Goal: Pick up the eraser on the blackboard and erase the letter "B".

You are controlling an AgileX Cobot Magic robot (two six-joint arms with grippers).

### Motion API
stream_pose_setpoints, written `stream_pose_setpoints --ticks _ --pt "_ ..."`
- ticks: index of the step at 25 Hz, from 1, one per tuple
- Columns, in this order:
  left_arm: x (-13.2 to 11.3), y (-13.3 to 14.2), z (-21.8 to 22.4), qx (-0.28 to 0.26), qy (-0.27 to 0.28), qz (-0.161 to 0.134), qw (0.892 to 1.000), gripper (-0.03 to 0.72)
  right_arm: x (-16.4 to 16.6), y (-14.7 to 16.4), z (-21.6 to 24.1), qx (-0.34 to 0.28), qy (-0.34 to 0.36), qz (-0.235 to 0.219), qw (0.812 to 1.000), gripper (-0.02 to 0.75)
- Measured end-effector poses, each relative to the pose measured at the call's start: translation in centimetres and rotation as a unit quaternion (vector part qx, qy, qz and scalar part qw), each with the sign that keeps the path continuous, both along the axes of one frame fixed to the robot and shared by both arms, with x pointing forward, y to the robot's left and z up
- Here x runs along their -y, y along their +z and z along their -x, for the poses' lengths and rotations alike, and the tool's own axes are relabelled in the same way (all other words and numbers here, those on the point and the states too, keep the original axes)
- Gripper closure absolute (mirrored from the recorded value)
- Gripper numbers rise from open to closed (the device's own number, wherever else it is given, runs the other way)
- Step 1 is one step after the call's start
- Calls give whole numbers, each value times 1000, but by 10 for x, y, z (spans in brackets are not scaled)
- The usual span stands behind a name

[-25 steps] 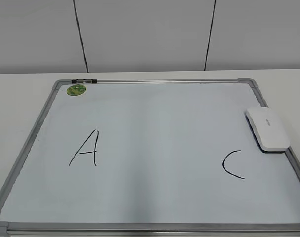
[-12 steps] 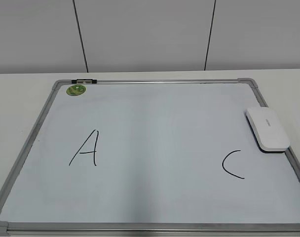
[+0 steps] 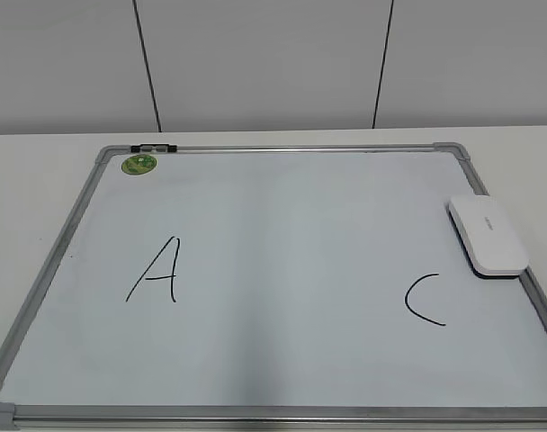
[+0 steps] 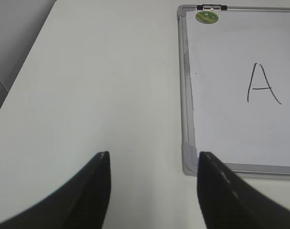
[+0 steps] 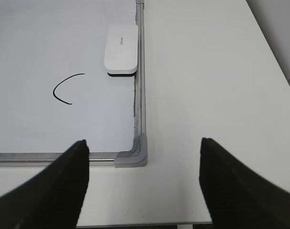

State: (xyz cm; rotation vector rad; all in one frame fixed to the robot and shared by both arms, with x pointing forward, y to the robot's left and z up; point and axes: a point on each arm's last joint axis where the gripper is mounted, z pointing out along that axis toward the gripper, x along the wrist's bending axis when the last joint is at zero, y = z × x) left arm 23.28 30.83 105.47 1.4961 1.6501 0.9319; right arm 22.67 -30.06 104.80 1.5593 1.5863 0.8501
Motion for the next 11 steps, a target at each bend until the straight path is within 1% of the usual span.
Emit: stream_pose_setpoints --ticks 11 --pt "0 0 0 0 0 0 1000 251 0 0 0 0 0 0 1000 204"
